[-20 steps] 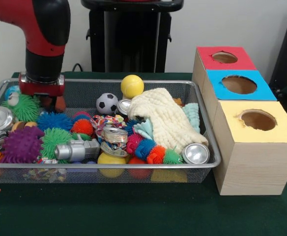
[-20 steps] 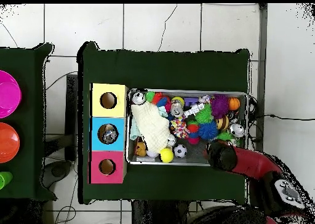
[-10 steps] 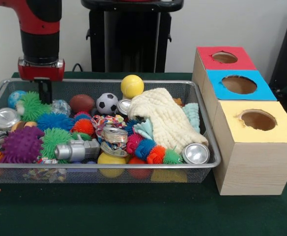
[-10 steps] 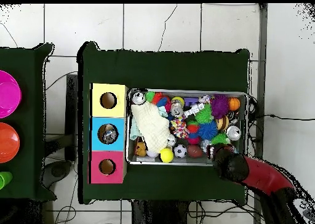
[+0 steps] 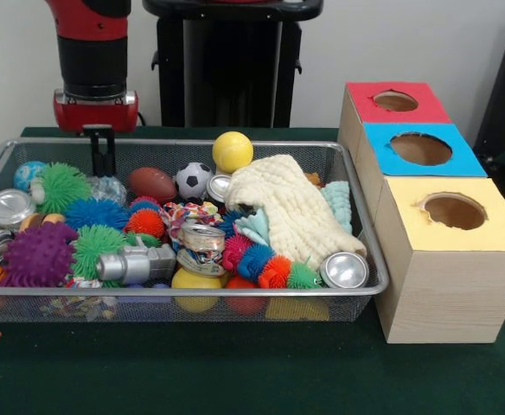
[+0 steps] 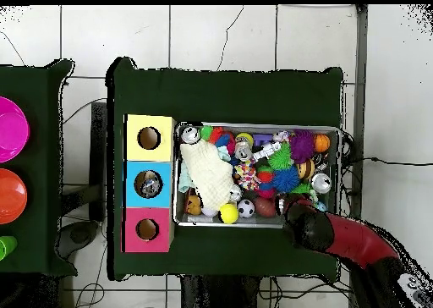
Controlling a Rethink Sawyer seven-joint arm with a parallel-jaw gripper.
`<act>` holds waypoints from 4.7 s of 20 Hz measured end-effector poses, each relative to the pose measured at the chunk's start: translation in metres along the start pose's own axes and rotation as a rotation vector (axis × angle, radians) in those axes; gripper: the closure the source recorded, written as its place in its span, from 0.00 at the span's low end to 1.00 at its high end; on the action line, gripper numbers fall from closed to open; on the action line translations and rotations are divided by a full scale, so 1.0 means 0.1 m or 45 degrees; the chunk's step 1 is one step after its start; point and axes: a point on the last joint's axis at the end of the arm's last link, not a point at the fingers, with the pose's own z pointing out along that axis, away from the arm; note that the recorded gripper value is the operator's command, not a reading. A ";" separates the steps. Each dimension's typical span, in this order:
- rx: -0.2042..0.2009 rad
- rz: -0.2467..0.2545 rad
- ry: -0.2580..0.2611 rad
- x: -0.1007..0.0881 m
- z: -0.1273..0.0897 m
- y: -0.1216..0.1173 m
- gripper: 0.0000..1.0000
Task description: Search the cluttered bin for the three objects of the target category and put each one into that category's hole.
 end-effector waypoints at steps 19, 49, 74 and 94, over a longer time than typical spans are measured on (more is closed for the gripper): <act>0.083 -0.184 0.084 -0.21 0.08 0.43 1.00; 0.226 -0.220 0.367 -0.31 0.07 -0.12 0.00; 0.099 -0.202 0.364 -0.10 0.61 0.09 0.00; 0.023 -0.191 0.561 -0.08 0.66 0.13 0.00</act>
